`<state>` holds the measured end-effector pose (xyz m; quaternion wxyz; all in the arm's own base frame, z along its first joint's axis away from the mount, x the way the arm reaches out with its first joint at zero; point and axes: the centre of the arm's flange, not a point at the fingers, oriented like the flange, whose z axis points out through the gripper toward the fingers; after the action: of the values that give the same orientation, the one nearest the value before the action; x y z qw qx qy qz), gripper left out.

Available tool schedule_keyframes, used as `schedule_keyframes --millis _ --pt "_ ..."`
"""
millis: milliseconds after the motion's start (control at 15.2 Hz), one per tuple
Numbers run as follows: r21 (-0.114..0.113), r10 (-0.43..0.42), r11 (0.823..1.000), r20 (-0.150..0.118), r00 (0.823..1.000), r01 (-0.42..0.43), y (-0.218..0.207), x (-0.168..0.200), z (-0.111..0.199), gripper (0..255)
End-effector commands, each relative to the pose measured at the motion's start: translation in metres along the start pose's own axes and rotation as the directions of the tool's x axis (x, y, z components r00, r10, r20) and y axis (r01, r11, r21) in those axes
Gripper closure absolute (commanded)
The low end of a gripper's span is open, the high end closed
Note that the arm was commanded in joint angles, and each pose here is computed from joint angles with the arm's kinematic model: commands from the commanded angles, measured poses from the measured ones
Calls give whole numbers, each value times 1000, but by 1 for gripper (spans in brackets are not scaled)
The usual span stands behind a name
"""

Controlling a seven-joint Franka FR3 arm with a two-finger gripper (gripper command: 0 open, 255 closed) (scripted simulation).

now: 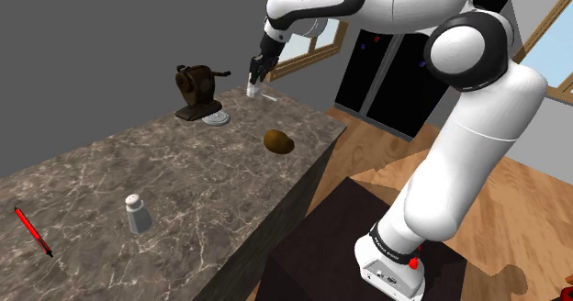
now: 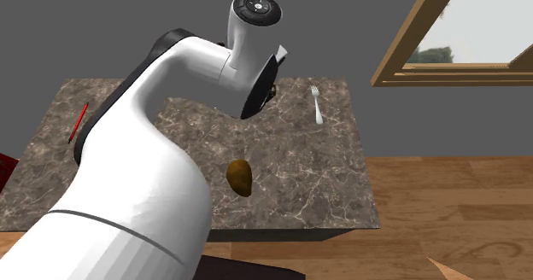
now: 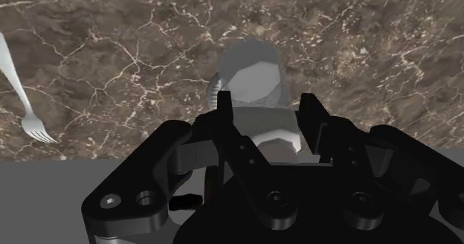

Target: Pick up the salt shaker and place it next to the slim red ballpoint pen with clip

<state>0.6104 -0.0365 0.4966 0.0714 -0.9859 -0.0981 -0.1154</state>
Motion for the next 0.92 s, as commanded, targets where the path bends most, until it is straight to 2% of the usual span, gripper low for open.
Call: schedule_keyframes --millis 0,858 --pt "0 1 1000 -1 1000 -1 -25 7 7 255" --pt "0 1 1000 -1 1000 -1 -187 28 59 255"
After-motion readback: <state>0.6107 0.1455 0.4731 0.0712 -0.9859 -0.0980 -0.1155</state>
